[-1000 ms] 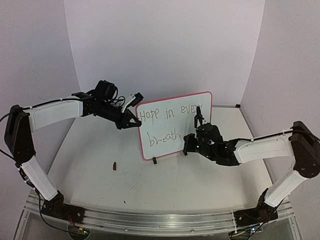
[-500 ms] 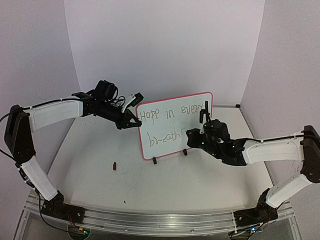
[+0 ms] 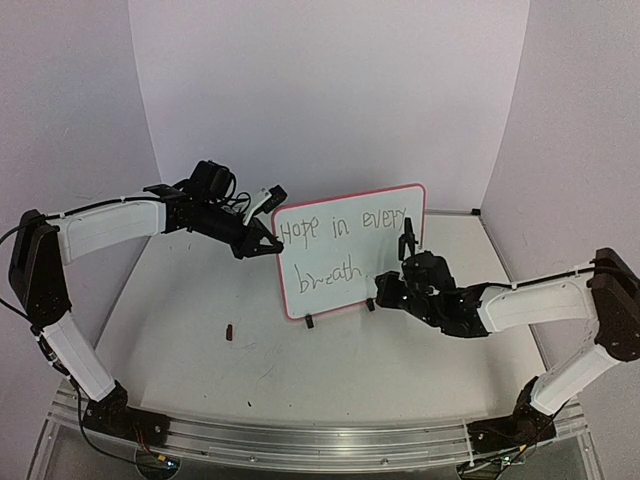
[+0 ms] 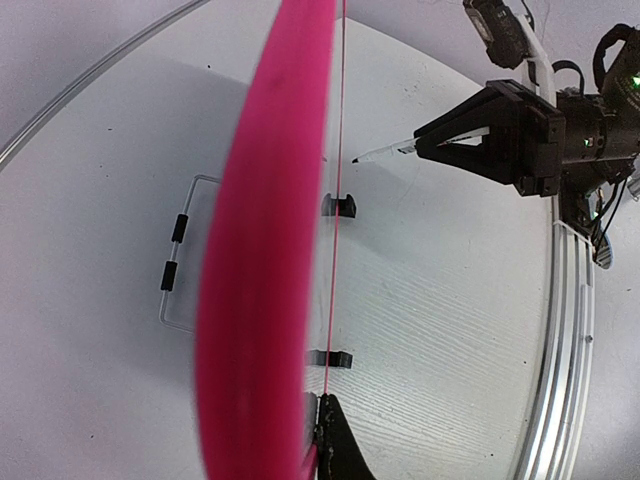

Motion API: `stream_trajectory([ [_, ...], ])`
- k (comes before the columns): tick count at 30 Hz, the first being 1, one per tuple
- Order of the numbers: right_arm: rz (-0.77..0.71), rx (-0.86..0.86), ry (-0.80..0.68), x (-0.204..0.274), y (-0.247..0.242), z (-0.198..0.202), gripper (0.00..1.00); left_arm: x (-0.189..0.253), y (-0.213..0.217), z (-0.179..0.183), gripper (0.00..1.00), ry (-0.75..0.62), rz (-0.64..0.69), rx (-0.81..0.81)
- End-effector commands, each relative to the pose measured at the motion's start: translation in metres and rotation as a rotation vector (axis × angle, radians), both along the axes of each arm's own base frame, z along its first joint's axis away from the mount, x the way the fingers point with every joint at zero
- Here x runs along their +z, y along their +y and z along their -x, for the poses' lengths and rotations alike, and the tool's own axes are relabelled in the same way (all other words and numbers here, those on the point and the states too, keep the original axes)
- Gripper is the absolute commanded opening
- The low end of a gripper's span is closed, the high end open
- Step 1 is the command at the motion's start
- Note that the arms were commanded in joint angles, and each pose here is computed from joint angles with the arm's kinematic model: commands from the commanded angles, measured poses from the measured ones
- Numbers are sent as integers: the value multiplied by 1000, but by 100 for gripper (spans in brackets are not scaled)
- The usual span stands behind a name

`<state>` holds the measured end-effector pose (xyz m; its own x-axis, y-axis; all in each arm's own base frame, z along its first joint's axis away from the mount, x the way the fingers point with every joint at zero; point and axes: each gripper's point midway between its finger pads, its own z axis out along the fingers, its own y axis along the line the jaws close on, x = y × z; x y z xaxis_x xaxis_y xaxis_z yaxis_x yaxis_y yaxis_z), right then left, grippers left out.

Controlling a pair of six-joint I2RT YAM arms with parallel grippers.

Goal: Write a sentence on the whiteboard

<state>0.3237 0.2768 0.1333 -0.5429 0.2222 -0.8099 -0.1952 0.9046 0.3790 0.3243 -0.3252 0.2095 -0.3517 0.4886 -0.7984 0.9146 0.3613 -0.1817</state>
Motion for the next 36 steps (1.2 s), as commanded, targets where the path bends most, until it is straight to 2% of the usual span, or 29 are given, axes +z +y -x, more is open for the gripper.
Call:
stream_trajectory([
  [1, -6, -32, -12, 2, -2, -13, 0, -19, 13, 2, 0, 0, -99, 20],
  [36, -12, -32, -17, 0, 0, -26, 0, -21, 12, 2, 0, 3, -101, 17],
])
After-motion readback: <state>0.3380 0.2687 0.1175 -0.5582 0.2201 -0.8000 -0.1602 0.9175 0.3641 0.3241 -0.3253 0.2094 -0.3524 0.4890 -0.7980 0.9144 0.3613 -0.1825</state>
